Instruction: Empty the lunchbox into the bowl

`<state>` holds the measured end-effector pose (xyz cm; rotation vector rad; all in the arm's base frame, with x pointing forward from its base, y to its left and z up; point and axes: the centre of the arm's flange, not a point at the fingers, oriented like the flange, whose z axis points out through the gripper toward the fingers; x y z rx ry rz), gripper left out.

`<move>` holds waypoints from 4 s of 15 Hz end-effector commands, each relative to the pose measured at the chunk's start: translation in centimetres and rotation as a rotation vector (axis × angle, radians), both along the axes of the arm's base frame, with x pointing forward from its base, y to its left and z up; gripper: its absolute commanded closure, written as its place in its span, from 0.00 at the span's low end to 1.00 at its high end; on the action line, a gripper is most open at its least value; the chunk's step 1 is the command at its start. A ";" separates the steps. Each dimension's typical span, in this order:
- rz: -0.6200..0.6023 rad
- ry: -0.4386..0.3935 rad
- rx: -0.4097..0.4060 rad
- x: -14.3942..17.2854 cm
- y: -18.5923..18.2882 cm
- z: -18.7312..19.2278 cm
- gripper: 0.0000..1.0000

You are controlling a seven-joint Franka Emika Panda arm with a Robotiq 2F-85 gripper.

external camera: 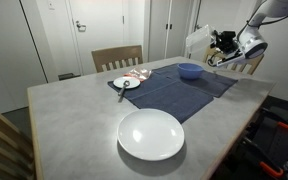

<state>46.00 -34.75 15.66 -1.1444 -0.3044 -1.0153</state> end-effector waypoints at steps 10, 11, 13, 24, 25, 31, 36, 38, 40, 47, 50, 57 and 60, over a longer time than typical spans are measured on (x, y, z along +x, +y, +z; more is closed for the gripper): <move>0.231 0.279 -0.407 7.6 5.0 8.3 0.98; 0.245 0.307 -0.444 8.5 5.6 8.9 0.98; 0.276 0.363 -0.519 10.2 6.8 10.2 0.98; 0.434 0.728 -0.947 18.4 19.1 12.5 0.98; 0.435 0.765 -0.990 18.8 20.2 11.9 0.98; 0.391 0.973 -1.276 18.9 24.5 10.1 0.98; 0.278 1.144 -1.496 17.9 27.0 6.7 0.98; 0.245 1.221 -1.581 17.3 28.3 5.2 0.98; 0.256 1.291 -1.681 17.2 30.2 4.5 0.98; 0.305 1.251 -1.958 18.9 37.9 5.7 0.98; 0.313 1.209 -1.964 19.7 40.0 6.1 0.98; 0.287 1.172 -1.916 21.2 41.2 6.1 0.98; 0.298 1.157 -1.915 21.6 41.6 5.5 0.89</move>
